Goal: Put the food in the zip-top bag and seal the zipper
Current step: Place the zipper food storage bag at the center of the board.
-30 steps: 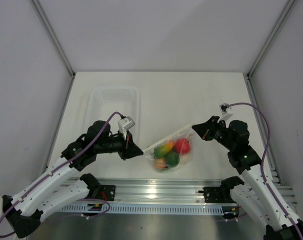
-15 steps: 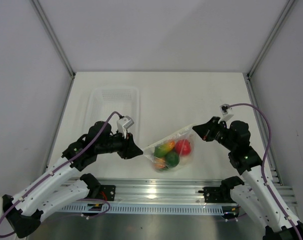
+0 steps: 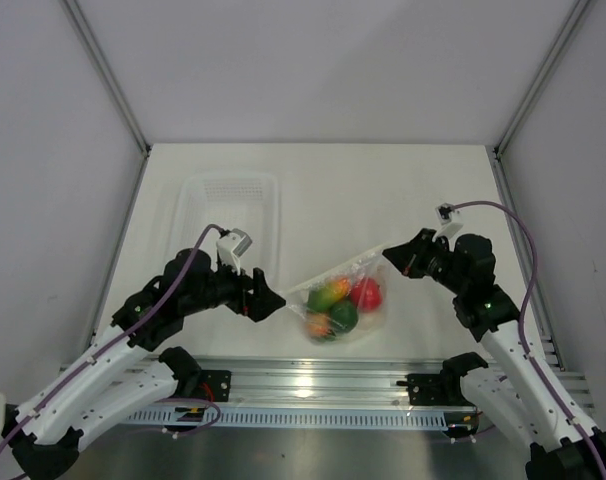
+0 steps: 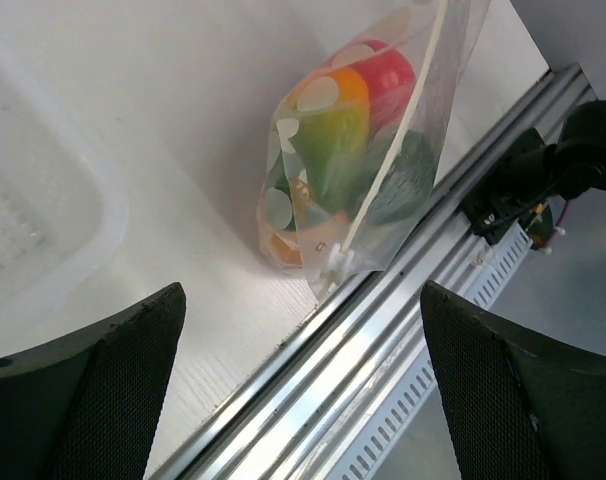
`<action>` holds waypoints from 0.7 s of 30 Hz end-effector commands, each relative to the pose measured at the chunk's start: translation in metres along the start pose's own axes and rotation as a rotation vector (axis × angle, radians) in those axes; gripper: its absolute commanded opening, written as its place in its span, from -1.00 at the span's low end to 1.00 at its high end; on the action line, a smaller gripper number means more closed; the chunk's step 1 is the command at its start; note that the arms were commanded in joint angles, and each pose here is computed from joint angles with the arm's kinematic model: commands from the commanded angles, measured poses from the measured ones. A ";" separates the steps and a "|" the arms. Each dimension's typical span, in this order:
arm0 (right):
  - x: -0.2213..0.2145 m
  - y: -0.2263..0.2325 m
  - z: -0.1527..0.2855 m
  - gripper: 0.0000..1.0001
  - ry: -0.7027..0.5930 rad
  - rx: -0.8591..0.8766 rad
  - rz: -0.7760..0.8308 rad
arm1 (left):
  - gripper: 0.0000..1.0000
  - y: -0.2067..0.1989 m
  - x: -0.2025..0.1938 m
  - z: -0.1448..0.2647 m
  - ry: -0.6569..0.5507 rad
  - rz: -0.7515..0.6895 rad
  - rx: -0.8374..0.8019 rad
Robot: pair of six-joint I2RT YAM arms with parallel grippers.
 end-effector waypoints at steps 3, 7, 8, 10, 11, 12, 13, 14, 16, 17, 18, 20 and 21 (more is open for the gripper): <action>0.034 -0.003 -0.024 -1.00 -0.063 -0.079 -0.021 | 0.99 -0.003 0.015 0.023 -0.197 0.013 0.074; 0.041 -0.017 -0.047 -1.00 -0.040 -0.170 -0.039 | 0.99 -0.002 0.020 0.033 -0.261 0.002 0.118; 0.042 -0.020 -0.050 -1.00 -0.047 -0.197 -0.036 | 0.99 -0.002 0.020 0.034 -0.263 -0.001 0.122; 0.046 -0.027 -0.058 -1.00 -0.058 -0.222 -0.035 | 0.99 -0.002 0.020 0.035 -0.256 -0.002 0.123; 0.047 -0.029 -0.061 -1.00 -0.061 -0.232 -0.039 | 0.99 -0.004 0.021 0.036 -0.257 -0.004 0.119; 0.049 -0.032 -0.063 -1.00 -0.064 -0.244 -0.043 | 0.99 -0.003 0.021 0.036 -0.251 -0.004 0.120; 0.054 -0.036 -0.066 -1.00 -0.069 -0.259 -0.047 | 0.99 -0.004 0.021 0.035 -0.249 -0.004 0.119; 0.057 -0.038 -0.068 -1.00 -0.078 -0.272 -0.044 | 0.99 -0.004 0.021 0.036 -0.251 -0.004 0.114; 0.064 -0.046 -0.070 -1.00 -0.095 -0.313 -0.028 | 0.99 -0.005 0.020 0.036 -0.245 -0.006 0.101; 0.070 -0.050 -0.075 -1.00 -0.097 -0.327 -0.028 | 0.99 -0.006 0.020 0.035 -0.244 -0.004 0.094; 0.074 -0.053 -0.076 -1.00 -0.098 -0.336 -0.031 | 0.99 -0.005 0.020 0.035 -0.240 -0.003 0.093; 0.085 -0.065 -0.081 -1.00 -0.112 -0.360 -0.045 | 0.99 -0.007 0.020 0.033 -0.233 0.003 0.077; 0.089 -0.068 -0.082 -1.00 -0.121 -0.366 -0.047 | 0.99 -0.007 0.019 0.032 -0.228 0.005 0.071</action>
Point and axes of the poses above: each gripper's point midway between its finger pads, its own z axis back along the fingers, its own y axis along the line the jaws close on, x = y × z, the point moved 10 cm from there along z, back along the fingers, and after that the axes turned 13 degrees about z, right-handed, at the moved point
